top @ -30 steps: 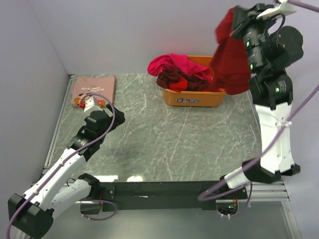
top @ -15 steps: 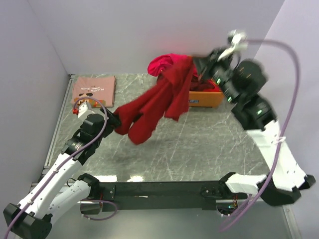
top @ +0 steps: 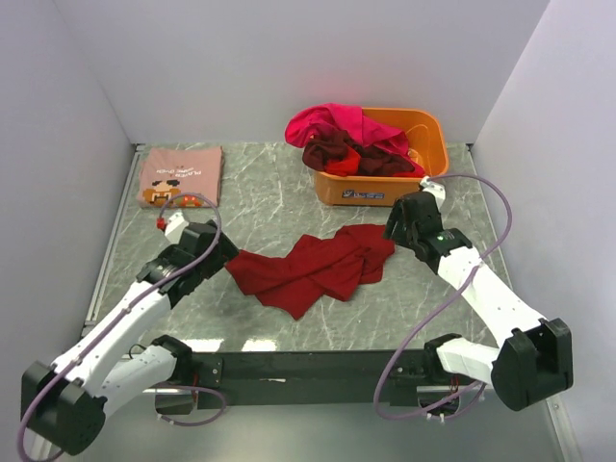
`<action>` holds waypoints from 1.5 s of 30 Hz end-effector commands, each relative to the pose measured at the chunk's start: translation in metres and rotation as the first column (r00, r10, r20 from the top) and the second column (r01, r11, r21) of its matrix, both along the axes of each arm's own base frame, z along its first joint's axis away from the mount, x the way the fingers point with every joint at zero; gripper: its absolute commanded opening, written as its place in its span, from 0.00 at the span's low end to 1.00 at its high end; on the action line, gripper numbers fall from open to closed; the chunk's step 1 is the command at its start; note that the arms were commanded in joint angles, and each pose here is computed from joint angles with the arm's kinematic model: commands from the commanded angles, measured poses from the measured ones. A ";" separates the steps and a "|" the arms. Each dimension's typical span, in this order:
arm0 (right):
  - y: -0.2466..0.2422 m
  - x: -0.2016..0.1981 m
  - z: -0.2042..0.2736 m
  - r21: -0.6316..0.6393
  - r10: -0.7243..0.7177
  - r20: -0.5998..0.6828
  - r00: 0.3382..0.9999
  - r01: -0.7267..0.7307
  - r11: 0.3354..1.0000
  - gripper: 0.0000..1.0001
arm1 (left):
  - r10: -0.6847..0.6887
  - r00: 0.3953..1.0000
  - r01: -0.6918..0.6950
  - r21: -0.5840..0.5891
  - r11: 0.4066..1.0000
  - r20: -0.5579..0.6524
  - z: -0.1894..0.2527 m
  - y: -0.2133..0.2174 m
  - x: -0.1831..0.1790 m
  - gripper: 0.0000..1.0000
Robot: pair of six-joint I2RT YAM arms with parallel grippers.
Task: Fold and stack the t-shirts
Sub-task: Move the tshirt to the center of the board, then flatten the tshirt out
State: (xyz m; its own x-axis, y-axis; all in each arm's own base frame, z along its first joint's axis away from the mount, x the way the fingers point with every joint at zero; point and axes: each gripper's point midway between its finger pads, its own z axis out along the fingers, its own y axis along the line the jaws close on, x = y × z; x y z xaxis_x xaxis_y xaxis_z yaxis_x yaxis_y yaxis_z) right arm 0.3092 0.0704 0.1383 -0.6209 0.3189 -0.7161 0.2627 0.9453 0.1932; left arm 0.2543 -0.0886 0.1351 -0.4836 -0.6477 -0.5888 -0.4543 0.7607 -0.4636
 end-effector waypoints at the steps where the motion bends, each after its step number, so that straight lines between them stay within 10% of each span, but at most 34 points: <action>1: 0.014 0.019 0.034 0.063 0.024 0.121 0.992 -0.032 0.998 0.70 | -0.023 0.998 0.022 -0.025 0.999 -0.065 -0.023 -0.009 -0.003 0.99; 5: 0.059 0.009 0.021 0.175 0.234 0.105 0.966 -0.250 0.952 0.72 | -0.056 0.992 0.054 -0.029 0.998 -0.109 -0.048 -0.016 -0.003 1.00; 16: 0.072 -0.032 -0.035 0.216 0.314 -0.023 0.949 -0.302 0.929 0.76 | -0.229 0.960 0.207 -0.143 0.968 -0.158 -0.085 -0.054 -0.004 0.86; 19: 0.078 -0.040 -0.034 0.237 0.353 -0.014 0.936 -0.339 0.910 0.76 | -0.223 0.957 0.202 -0.128 0.971 -0.188 -0.095 -0.053 -0.003 0.68; 23: 0.087 -0.054 -0.035 0.260 0.409 -0.015 0.913 -0.391 0.883 0.76 | -0.227 0.952 0.209 -0.102 0.972 -0.206 -0.100 -0.053 0.004 0.01; 39: 0.128 -0.108 -0.076 0.352 0.492 -0.167 0.854 -0.415 0.839 0.74 | -0.163 0.974 0.180 -0.098 0.979 0.159 0.001 -0.035 0.014 0.01; 45: 0.142 -0.104 -0.098 0.394 0.479 -0.219 0.850 -0.372 0.841 0.60 | -0.118 0.970 0.132 -0.052 0.990 0.212 0.025 -0.023 0.022 0.01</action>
